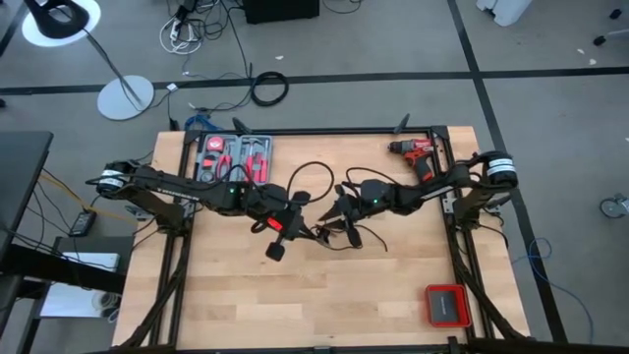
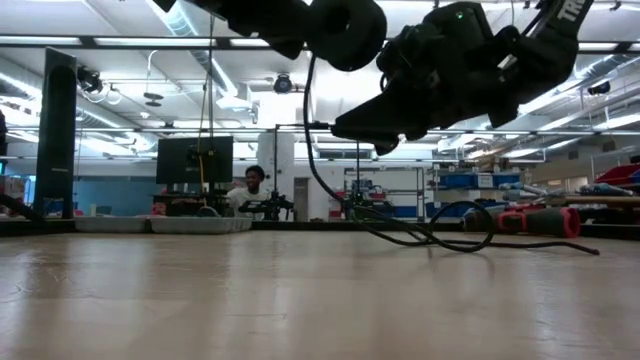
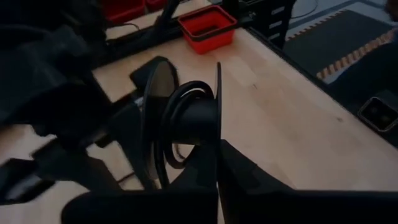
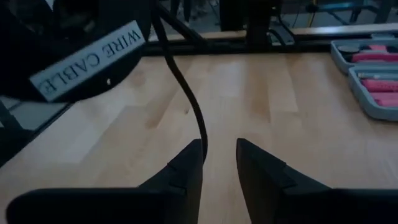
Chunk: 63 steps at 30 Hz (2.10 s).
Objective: Coil cords
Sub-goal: Uncoil the black wire from the black spool
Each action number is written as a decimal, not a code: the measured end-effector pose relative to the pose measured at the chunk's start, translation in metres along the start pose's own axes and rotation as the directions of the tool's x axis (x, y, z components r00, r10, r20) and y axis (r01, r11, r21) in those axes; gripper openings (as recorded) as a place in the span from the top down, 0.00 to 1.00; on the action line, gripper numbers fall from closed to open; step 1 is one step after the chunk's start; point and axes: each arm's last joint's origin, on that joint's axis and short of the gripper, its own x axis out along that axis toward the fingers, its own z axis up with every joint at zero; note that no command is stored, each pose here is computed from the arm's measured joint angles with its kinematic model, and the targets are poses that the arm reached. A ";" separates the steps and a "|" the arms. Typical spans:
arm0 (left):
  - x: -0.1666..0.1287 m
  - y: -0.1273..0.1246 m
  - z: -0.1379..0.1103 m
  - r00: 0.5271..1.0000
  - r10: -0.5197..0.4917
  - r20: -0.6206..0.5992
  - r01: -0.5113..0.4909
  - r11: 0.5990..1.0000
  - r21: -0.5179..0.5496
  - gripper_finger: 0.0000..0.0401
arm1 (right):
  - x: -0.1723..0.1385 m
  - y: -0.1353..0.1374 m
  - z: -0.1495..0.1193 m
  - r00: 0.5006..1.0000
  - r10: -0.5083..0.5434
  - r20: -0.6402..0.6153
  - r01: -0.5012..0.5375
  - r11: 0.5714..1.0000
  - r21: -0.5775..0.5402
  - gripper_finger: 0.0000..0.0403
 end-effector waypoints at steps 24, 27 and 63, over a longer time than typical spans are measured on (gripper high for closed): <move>-0.001 0.004 0.012 0.990 0.092 0.108 -0.103 0.990 0.100 1.00 | 0.005 0.001 -0.002 0.996 0.069 0.047 -0.070 0.998 0.007 0.68; -0.001 0.005 0.013 0.988 0.095 0.120 -0.108 0.989 0.101 1.00 | 0.003 -0.002 -0.004 0.997 0.073 0.035 -0.073 0.997 0.007 0.68; -0.026 0.003 0.043 0.937 0.185 0.297 -0.228 0.966 0.119 1.00 | 0.007 -0.002 0.031 0.933 0.309 0.184 -0.338 0.929 0.149 0.68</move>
